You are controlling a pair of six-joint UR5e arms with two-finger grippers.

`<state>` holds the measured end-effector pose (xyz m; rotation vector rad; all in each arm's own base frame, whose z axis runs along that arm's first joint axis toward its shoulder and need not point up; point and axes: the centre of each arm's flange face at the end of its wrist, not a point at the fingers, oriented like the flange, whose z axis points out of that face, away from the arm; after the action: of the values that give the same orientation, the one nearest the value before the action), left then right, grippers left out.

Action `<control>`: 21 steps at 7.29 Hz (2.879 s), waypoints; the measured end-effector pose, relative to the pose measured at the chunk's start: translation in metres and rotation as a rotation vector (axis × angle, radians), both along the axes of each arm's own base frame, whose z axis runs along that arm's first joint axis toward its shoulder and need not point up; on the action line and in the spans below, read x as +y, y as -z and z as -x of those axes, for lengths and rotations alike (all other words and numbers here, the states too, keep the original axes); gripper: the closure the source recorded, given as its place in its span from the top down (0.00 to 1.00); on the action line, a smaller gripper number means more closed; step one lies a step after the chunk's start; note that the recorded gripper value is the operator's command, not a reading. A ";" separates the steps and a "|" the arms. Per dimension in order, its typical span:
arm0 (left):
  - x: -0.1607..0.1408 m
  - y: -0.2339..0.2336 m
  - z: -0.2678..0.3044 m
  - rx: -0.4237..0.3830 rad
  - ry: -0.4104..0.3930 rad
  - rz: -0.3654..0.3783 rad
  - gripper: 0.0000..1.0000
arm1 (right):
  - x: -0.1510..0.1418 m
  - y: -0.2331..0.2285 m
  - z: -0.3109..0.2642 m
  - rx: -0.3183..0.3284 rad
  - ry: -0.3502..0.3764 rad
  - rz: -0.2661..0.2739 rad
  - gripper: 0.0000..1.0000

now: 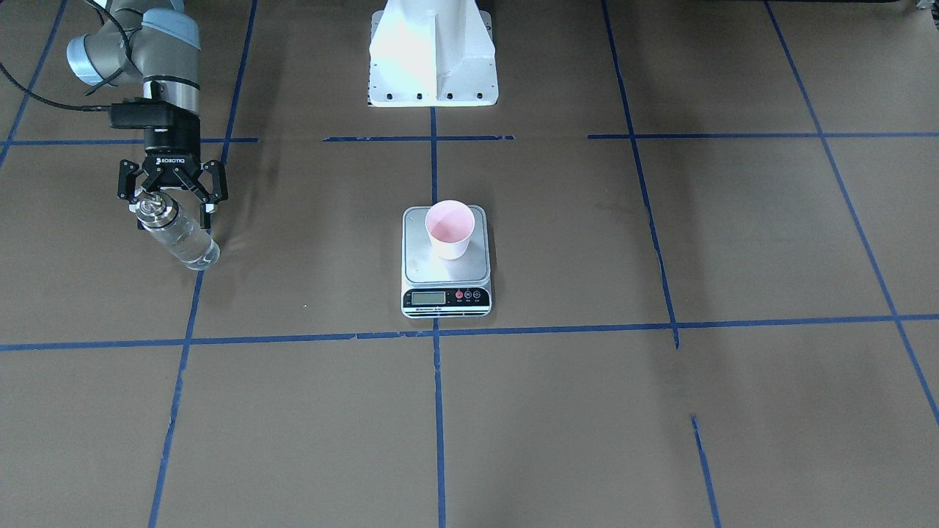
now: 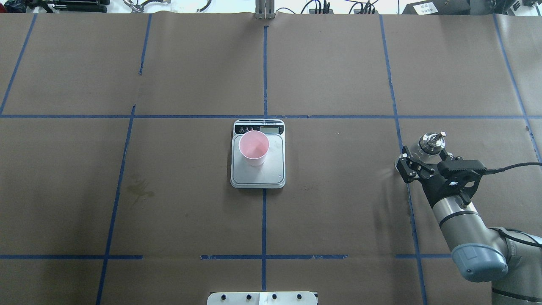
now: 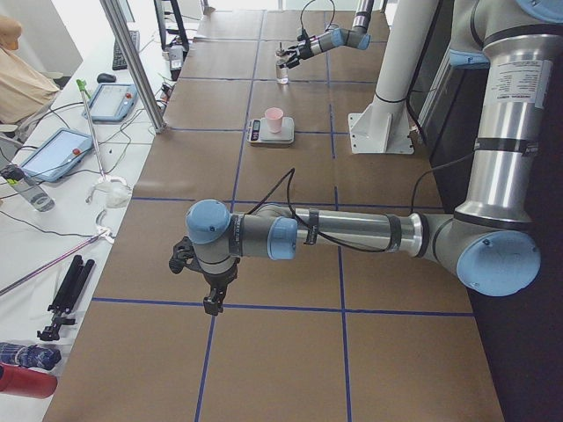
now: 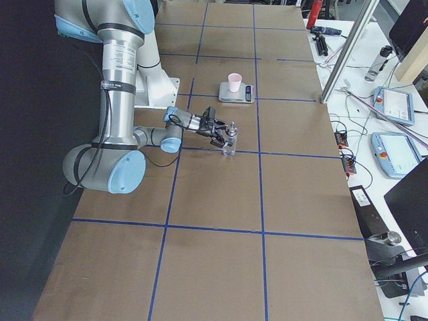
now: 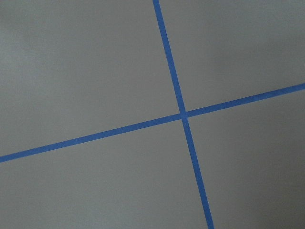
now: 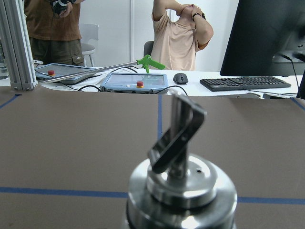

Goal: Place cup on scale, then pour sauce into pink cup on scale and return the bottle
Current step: 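Lift the sauce bottle with the right gripper and carry it toward the scale, then tilt the bottle spout over the pink cup with the right gripper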

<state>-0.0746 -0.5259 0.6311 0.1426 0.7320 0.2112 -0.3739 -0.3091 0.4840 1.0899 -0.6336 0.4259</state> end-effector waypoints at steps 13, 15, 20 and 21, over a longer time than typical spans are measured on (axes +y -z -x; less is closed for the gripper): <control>0.035 -0.004 -0.002 0.022 -0.004 0.022 1.00 | -0.035 0.125 0.005 0.111 -0.024 -0.186 0.00; 0.035 -0.003 -0.002 0.023 -0.004 0.018 1.00 | -0.045 0.129 0.010 0.185 -0.009 -0.165 0.00; 0.034 0.000 -0.003 0.022 -0.005 0.014 1.00 | -0.068 0.239 0.115 0.578 0.066 -0.116 0.00; 0.034 0.000 -0.003 0.022 -0.005 0.014 1.00 | -0.067 0.248 0.133 0.692 0.076 -0.126 0.00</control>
<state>-0.0716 -0.4919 0.6314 0.1295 0.7558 0.2093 -0.5072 -0.3763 0.2362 1.2356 -0.0861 -0.0712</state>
